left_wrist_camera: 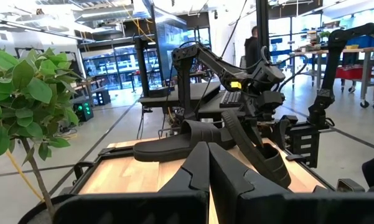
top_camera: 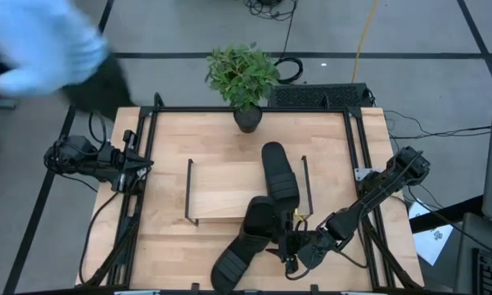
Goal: Pick and place slides into the shelf
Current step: Adjust the black slipper on the shelf
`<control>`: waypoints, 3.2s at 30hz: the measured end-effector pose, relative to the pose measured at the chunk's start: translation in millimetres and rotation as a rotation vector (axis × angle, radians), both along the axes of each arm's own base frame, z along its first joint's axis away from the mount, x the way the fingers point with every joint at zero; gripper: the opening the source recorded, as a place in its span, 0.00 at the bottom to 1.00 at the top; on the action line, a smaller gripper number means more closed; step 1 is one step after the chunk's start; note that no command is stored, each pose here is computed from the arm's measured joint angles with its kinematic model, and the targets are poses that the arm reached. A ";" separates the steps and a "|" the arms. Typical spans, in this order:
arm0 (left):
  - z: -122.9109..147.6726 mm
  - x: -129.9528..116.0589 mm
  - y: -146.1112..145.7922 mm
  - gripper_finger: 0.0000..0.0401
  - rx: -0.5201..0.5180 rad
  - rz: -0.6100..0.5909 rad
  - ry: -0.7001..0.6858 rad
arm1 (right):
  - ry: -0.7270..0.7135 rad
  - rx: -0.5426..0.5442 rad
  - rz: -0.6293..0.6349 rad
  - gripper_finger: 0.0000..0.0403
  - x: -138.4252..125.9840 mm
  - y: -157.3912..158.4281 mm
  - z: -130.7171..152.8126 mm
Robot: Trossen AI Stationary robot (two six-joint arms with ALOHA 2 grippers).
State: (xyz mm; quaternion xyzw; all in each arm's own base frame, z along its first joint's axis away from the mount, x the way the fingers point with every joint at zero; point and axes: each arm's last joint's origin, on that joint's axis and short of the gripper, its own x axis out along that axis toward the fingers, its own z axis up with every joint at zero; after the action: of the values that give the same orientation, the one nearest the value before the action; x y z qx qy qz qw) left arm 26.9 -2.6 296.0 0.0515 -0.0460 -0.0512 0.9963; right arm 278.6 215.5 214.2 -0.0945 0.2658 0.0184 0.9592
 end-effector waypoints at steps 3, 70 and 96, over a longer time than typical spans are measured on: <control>0.0 0.0 0.0 0.01 0.000 0.000 0.000 | 0.008 0.001 -0.003 0.64 1.0 1.0 -3.8; 0.3 0.0 0.0 0.01 -0.002 0.000 -0.003 | -0.022 0.431 0.380 0.01 71.6 -165.7 168.4; 0.4 0.0 0.0 0.01 0.005 0.001 -0.004 | 0.084 0.702 0.306 0.01 76.6 -218.6 82.8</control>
State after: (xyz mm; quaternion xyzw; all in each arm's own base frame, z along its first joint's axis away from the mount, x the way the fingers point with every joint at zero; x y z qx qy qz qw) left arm 26.9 -2.6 296.3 0.0541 -0.0480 -0.0508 0.9961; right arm 355.2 -3.2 297.0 0.2020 0.2653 0.2553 0.9075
